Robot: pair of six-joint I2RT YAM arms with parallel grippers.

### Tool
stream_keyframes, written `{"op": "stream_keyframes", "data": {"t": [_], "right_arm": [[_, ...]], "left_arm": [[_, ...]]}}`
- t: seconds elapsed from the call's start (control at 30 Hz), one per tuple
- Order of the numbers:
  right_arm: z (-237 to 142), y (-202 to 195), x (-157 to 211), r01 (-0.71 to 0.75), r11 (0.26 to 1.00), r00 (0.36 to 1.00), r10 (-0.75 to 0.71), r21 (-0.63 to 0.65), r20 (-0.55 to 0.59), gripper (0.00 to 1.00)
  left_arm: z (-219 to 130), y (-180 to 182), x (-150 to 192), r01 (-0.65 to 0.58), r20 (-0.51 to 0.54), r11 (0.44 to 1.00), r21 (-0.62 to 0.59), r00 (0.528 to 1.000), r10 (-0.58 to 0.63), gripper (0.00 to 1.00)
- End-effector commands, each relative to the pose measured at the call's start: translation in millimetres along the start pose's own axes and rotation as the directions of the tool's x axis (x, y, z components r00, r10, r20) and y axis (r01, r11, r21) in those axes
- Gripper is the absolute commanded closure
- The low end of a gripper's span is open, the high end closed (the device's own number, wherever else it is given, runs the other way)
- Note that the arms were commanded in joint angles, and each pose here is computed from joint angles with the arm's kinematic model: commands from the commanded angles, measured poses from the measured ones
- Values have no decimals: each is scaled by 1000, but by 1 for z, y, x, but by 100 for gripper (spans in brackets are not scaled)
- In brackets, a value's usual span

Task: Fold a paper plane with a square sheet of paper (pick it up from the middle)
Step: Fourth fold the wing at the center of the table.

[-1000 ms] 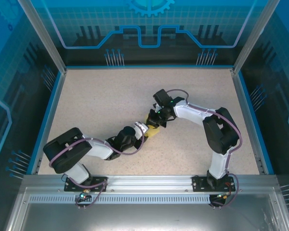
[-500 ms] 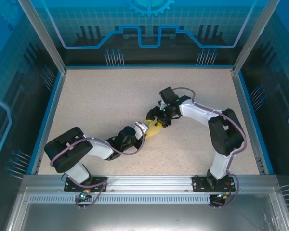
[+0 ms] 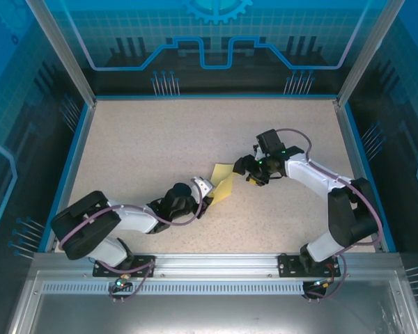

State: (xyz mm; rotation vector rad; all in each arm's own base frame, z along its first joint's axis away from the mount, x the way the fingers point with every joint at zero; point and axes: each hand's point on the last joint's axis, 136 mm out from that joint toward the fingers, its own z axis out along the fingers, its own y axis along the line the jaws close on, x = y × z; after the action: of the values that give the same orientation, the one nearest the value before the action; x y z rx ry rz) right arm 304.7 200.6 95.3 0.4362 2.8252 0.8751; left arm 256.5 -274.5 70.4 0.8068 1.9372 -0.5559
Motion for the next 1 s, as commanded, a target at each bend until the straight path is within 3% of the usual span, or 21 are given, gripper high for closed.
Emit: {"op": "stream_keyframes", "data": {"t": [0.0,0.3,0.5,0.73,0.83,0.97], "right_arm": [[-11,-8,-7,-5,1000,999,5,10,42,38],[-37,-16,-15,-31,999,993,30,9,114,38],[-49,-21,-15,-28,999,988,24,19,150,37],[-49,-25,-17,34,999,984,-37,18,177,38],[-41,-12,-15,97,995,985,-90,-38,148,38],[-23,8,-5,154,982,986,-146,-106,83,43]], "left_arm": [[-11,-7,-12,16,33,999,44,999,-17,100],[-48,-3,-63,6,163,1000,7,987,-7,100],[-42,-2,-63,26,141,1000,4,990,-26,100],[-4,24,-46,36,49,985,-167,998,-28,100],[5,45,-39,43,20,954,-297,999,-38,100],[7,55,-35,74,34,930,-360,997,-66,100]]}}
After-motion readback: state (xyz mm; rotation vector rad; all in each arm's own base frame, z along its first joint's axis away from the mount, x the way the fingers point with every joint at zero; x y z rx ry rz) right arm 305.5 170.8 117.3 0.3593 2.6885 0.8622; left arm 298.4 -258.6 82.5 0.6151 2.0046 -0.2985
